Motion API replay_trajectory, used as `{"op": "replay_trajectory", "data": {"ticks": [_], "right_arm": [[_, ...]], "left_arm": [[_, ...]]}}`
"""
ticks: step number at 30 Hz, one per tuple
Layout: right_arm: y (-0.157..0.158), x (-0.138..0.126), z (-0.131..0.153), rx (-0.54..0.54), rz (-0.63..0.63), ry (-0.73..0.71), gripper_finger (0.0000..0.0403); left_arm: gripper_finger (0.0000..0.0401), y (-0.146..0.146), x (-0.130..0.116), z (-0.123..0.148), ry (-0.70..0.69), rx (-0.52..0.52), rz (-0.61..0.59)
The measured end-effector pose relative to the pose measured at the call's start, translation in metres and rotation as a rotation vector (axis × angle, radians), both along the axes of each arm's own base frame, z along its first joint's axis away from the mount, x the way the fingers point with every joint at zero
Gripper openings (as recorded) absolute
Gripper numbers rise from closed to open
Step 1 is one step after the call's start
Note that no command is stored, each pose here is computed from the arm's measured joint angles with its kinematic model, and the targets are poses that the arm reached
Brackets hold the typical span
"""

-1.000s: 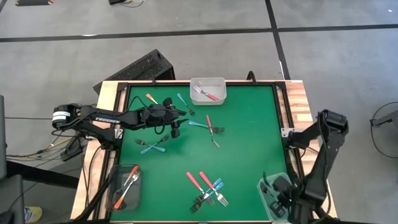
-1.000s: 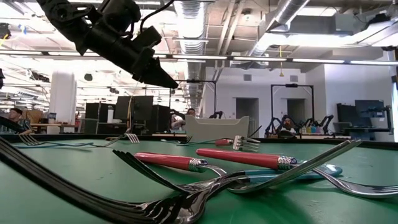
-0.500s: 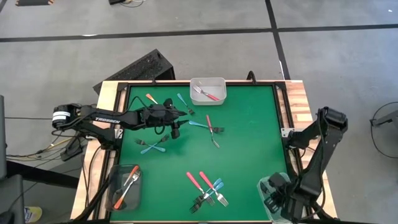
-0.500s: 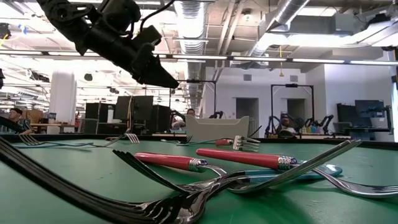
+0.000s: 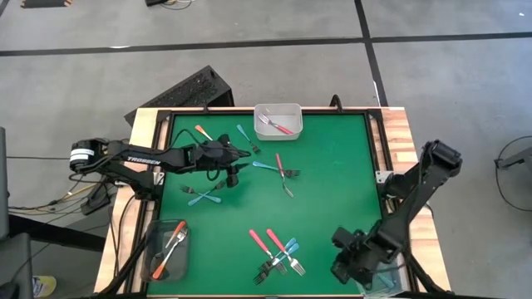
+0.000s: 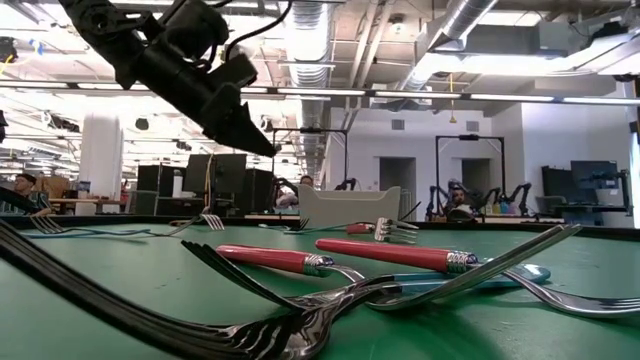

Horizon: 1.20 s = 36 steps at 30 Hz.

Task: Sort silverware by color (type)
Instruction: Adjust the transparent bin on the table, then put the blue fork into the transparent bin

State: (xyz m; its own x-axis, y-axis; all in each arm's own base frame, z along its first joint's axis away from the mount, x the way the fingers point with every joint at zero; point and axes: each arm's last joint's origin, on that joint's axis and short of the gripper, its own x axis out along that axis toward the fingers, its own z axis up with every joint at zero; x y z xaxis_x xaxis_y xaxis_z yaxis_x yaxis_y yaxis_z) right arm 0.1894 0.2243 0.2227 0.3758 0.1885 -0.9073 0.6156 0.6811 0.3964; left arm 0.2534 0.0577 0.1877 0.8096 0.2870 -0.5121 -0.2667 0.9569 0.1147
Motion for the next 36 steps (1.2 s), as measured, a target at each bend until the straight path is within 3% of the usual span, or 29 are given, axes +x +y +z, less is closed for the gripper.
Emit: {"op": "replay_trajectory", "data": {"ticks": [5,7,10,16,20,24,36], "right_arm": [[-0.016,0.0,-0.025,-0.091,-0.049,0.324,0.0111],[-0.022,-0.001,-0.028,-0.131,-0.061,0.379,0.0109],[-0.028,0.004,-0.028,-0.19,-0.024,0.336,0.0108],[-0.059,0.026,-0.013,-0.391,0.013,0.124,0.0108],[-0.08,0.039,-0.011,-0.485,0.079,0.107,0.0108],[-0.094,0.052,-0.01,-0.507,0.133,0.09,0.0108],[-0.105,0.061,-0.008,-0.644,0.163,0.034,0.0108]], "left_arm": [[0.0141,-0.001,-0.001,-0.001,0.016,-0.005,-0.013],[0.0141,-0.002,0.0,-0.001,0.017,-0.006,-0.07],[0.0141,-0.003,0.003,-0.004,0.017,0.013,-0.16],[0.0141,0.0,0.016,-0.017,-0.008,0.043,-0.176],[0.0141,0.007,0.035,-0.027,-0.043,0.049,-0.21],[0.0141,0.017,0.061,-0.033,-0.037,0.016,-0.215],[0.0141,0.035,0.118,-0.054,0.244,0.043,-0.215]]}}
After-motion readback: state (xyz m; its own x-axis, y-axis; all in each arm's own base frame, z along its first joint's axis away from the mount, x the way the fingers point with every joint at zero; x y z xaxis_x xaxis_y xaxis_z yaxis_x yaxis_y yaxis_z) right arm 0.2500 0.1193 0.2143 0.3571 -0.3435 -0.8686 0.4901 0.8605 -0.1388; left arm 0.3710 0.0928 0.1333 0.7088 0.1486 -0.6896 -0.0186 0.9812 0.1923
